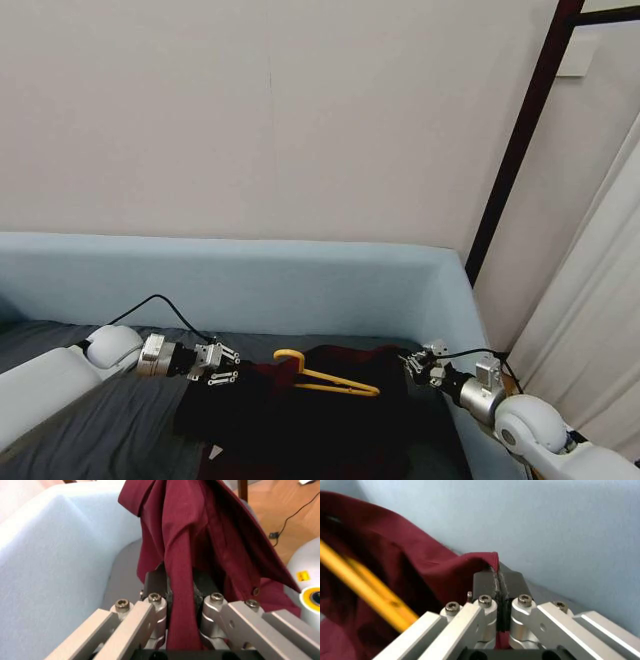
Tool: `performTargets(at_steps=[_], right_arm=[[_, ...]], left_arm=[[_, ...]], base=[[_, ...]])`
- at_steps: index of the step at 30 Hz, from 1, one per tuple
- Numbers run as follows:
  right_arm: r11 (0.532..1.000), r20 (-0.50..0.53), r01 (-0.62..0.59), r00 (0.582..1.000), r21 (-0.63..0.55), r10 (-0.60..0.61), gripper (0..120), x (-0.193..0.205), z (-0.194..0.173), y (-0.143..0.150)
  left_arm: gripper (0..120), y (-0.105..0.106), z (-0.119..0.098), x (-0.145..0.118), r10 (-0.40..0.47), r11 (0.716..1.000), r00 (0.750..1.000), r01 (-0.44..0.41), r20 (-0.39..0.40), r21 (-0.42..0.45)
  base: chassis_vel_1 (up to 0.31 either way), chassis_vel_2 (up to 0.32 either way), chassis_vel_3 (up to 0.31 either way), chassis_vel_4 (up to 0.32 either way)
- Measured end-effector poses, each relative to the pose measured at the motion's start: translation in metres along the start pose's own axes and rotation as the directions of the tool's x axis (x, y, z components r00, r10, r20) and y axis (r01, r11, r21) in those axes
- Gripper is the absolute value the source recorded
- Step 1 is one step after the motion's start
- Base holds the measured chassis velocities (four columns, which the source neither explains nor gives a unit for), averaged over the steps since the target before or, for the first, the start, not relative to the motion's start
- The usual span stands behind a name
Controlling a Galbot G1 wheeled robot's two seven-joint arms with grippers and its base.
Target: Pick up the clothes from the sofa and hang them on the clothes hanger.
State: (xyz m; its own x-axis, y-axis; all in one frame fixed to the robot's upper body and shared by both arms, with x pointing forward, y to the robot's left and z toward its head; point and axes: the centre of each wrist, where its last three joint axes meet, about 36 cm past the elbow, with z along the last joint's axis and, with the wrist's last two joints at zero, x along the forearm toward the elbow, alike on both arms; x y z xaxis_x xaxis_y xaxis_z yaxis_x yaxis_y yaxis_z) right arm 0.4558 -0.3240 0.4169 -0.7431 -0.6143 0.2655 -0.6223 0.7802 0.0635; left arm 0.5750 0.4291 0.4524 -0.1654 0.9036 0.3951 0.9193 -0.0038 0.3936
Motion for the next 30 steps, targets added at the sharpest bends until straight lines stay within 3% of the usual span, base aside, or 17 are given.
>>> performTargets(at_steps=[20, 30], right_arm=[[0.997, 0.095, 0.081, 0.992, -0.013, -0.079, 0, 0.020, -0.075, 0.042], [0.999, 0.087, 0.025, 0.996, -0.038, -0.022, 0, 0.018, -0.096, 0.056]], left_arm=[[7, 0.017, 0.001, -0.008, -0.084, 0.996, 0.991, 0.082, -0.103, -0.024], [7, 0.020, -0.009, -0.071, -0.094, 0.993, 0.994, 0.089, 0.059, 0.078]], base=[[0.000, 0.000, 0.000, 0.000], [0.000, 0.000, 0.000, 0.000]])
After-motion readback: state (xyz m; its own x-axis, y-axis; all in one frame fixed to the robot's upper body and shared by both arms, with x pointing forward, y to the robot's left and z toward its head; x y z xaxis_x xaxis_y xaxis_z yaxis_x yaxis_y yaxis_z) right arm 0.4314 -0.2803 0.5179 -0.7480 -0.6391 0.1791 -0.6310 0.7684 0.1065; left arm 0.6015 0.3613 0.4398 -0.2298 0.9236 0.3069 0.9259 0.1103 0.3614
